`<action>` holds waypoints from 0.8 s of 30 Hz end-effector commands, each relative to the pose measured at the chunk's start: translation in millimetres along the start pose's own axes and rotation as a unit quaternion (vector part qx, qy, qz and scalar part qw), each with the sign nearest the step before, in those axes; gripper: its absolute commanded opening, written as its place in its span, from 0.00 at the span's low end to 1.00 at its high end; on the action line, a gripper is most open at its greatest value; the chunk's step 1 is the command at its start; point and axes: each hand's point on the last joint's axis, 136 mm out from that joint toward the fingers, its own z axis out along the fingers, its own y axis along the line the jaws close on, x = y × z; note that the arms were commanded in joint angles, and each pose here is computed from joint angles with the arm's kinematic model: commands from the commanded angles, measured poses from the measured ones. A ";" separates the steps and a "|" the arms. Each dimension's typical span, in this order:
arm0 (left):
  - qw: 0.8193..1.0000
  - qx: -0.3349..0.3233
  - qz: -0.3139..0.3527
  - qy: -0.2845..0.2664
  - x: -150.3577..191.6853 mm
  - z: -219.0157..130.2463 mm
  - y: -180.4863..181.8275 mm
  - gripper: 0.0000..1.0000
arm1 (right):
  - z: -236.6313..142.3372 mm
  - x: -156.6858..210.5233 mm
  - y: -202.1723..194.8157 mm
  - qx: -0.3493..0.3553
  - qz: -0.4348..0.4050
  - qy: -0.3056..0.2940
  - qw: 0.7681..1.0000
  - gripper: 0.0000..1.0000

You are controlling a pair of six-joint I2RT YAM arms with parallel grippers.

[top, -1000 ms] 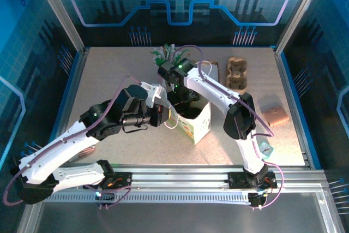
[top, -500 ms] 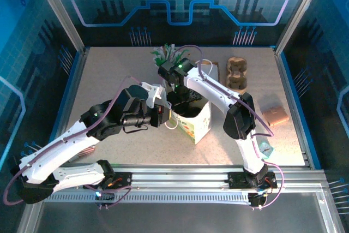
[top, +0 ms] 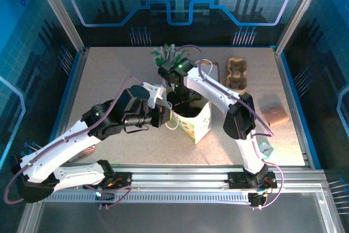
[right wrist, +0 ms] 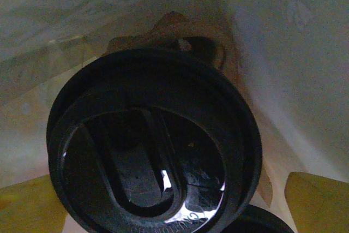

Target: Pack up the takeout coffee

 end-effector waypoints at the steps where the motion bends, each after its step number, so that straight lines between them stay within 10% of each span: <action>1: 1.000 0.004 0.013 -0.008 -6.5 -6.2 -7.3 0.00 | -8.9 5.6 -9.8 0.004 0.000 0.009 1.000 1.00; 24: 1.000 -0.009 0.005 -0.010 -7.8 -6.9 -3.8 0.00 | -29.6 4.1 -12.9 -0.009 0.000 -0.011 1.000 1.00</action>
